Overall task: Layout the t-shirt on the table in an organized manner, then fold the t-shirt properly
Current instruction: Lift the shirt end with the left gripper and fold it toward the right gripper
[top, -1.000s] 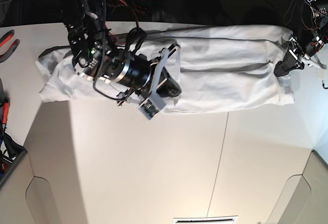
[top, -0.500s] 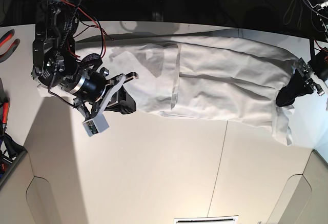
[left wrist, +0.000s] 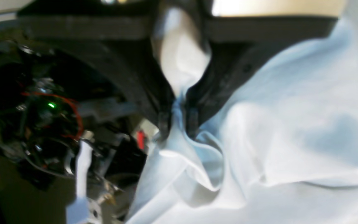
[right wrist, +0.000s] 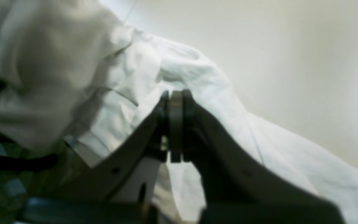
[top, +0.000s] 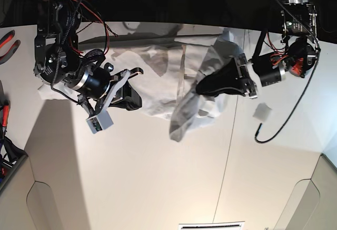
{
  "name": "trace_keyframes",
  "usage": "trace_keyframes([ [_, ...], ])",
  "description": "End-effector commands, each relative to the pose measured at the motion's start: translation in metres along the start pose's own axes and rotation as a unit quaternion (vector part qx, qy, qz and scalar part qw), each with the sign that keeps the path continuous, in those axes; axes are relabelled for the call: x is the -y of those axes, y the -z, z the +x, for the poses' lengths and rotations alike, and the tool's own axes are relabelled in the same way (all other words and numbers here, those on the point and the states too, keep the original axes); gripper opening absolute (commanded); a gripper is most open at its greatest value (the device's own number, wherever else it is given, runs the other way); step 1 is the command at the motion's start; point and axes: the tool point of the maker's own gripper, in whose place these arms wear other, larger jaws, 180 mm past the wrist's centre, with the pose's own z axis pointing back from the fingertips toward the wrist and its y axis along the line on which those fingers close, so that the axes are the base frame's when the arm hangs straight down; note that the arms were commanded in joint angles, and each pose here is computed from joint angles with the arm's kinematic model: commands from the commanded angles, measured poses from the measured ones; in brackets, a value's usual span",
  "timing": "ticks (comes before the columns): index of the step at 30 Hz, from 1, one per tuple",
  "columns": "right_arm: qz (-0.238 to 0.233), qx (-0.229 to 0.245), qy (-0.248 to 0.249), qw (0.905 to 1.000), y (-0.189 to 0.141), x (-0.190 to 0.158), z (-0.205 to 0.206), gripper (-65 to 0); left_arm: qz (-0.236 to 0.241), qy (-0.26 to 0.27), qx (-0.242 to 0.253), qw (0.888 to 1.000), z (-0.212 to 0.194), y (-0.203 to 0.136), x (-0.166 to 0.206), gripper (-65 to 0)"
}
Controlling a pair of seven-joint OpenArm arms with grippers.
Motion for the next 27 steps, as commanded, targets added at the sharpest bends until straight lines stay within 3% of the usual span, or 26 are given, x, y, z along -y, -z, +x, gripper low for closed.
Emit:
trace_keyframes([
  [1,0.008,0.026,-0.007,0.9996,-0.002,-0.004,0.016,-65.0,-0.027,0.011,0.027,0.999,0.013,0.007,0.014,-65.0],
  [7,0.008,0.03,-0.007,0.9995,-0.002,-0.004,0.017,-65.0,0.005,0.027,0.028,0.999,0.003,0.039,0.009,-65.0],
  [15,0.001,0.044,-0.007,0.999,-0.005,0.002,0.025,-65.0,0.044,0.05,0.02,0.998,0.0,0.043,-0.004,-65.0],
  [20,-0.057,0.095,0.014,0.9938,-0.028,0.045,0.051,-65.0,0.051,0.054,0.02,0.997,0.001,0.043,-0.006,-65.0],
  [27,-0.121,0.173,0.067,0.9752,-0.076,0.102,0.078,-65.0,0.079,0.071,0.024,0.994,0.003,0.041,-0.016,-65.0],
])
